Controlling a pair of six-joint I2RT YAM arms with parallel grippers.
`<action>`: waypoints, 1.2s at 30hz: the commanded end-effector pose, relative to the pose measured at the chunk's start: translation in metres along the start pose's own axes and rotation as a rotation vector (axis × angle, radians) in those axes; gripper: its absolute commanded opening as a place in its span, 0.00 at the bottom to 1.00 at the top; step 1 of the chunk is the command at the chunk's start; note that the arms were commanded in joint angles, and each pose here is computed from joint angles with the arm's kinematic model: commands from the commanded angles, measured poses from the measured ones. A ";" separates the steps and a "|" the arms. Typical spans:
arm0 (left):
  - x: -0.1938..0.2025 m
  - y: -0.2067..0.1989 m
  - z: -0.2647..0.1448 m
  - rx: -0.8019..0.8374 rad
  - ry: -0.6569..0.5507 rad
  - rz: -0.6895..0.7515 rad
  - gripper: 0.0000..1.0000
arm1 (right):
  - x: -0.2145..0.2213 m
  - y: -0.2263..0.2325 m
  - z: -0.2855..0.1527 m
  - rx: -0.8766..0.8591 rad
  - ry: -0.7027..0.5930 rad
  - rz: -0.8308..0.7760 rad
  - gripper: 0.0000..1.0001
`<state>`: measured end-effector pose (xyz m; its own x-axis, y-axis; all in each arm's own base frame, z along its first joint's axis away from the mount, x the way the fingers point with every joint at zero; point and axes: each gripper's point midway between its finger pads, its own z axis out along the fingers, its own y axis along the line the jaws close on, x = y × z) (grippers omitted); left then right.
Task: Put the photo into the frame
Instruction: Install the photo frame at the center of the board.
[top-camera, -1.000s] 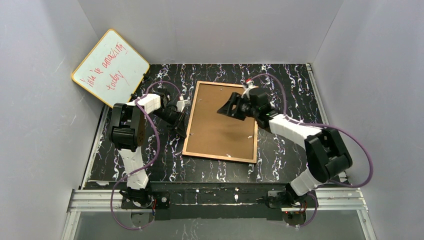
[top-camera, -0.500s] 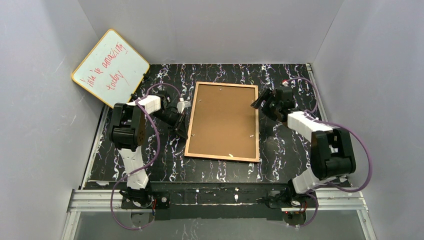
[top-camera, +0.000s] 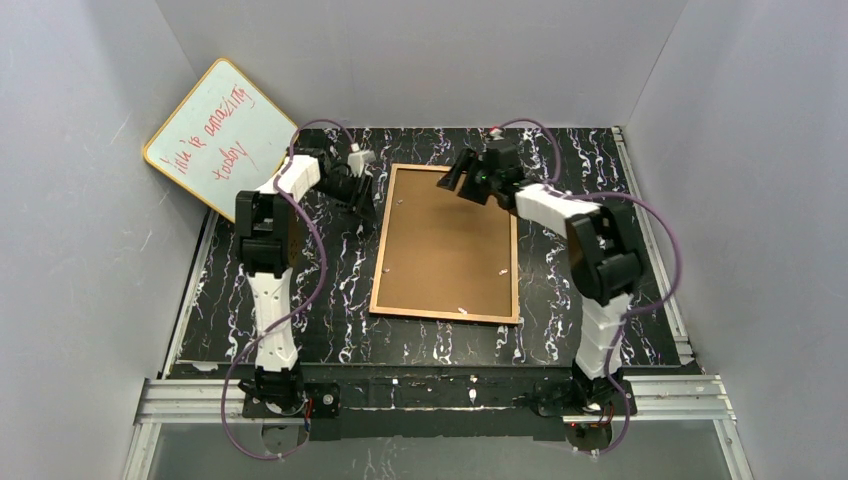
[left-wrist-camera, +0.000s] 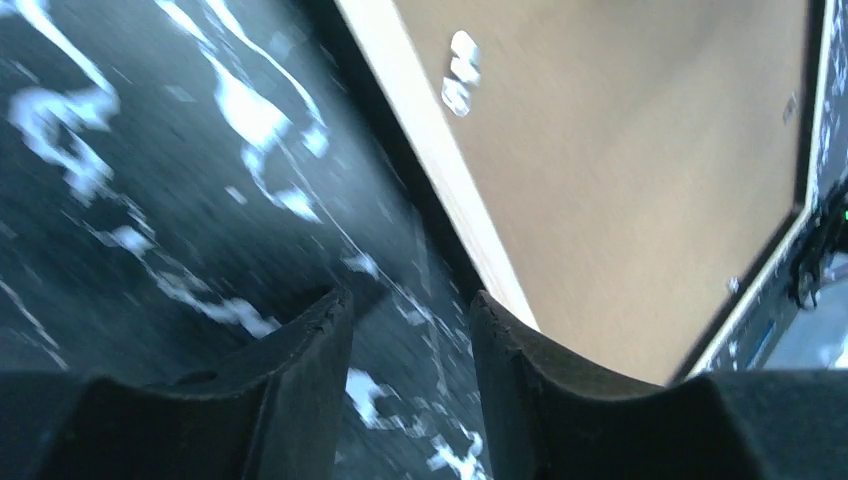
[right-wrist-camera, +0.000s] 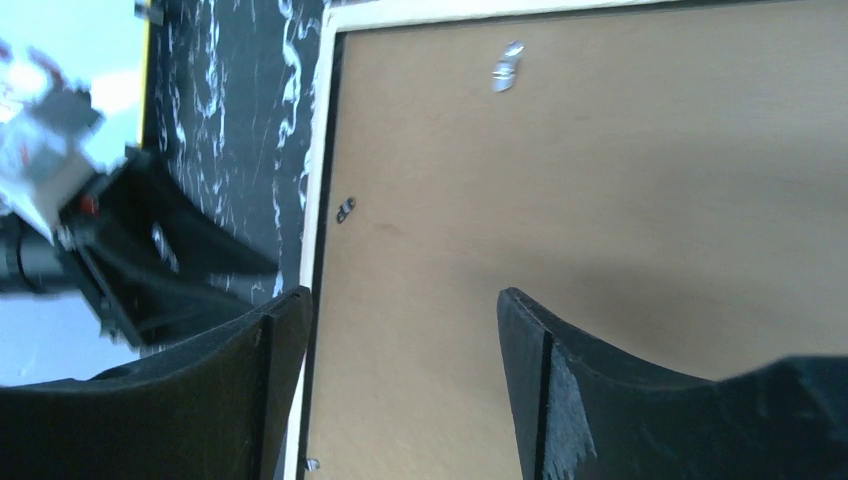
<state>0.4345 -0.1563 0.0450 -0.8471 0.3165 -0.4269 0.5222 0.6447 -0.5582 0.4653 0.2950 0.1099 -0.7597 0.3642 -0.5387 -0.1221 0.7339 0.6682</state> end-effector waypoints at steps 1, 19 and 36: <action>-0.022 0.014 0.021 0.022 -0.032 -0.119 0.44 | 0.015 0.041 0.036 -0.110 0.059 -0.006 0.72; 0.014 0.016 0.053 0.040 0.031 -0.141 0.19 | 0.060 0.057 0.099 -0.187 0.189 0.074 0.65; 0.002 0.002 0.043 0.077 -0.005 -0.132 0.36 | 0.069 0.063 0.098 -0.196 0.201 0.104 0.63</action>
<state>0.4576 -0.1842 0.0313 -0.8807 0.1926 -0.4328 0.4575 0.5830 -0.6715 0.4677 0.4193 0.0648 -0.8835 0.2961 -0.3630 -0.1367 0.5782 0.8044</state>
